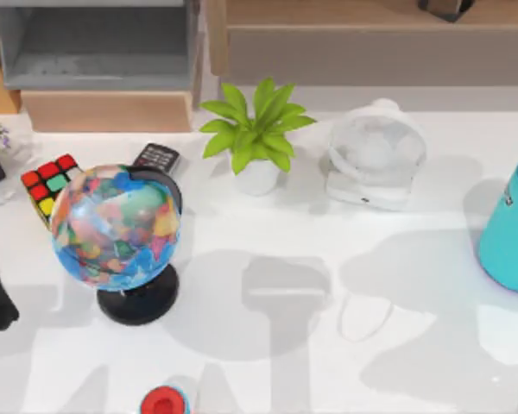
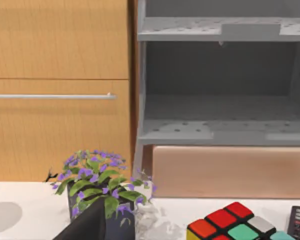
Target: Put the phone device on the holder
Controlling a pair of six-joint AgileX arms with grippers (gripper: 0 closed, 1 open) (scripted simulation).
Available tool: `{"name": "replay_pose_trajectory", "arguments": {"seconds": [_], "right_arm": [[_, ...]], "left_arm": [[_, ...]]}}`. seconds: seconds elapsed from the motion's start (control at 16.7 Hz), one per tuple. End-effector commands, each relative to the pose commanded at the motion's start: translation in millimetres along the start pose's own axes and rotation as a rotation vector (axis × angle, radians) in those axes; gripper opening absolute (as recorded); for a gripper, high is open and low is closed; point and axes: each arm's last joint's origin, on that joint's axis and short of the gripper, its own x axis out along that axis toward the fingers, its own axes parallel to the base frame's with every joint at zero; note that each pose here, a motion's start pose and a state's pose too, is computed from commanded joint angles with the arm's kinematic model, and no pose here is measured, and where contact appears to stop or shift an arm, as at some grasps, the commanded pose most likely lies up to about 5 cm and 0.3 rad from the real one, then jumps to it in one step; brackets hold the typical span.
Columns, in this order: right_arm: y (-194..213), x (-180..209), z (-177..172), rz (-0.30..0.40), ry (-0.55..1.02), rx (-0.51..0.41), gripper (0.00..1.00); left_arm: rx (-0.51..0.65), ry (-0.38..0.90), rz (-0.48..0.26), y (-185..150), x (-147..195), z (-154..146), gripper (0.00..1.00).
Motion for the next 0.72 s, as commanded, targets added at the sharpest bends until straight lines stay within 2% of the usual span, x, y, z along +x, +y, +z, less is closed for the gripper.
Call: {"name": "replay_pose_trajectory", "arguments": {"seconds": [0.24, 0.72], "right_arm": [[-6, 0, -21, -0.026, 0.051, 0.035, 0.00], [-5, 2, -16, -0.016, 0.036, 0.020, 0.00]], "left_arm": [[0.000, 0.000, 0.000, 0, 0, 0, 1.00], [0.000, 0.000, 0.000, 0, 0, 0, 1.00]]}}
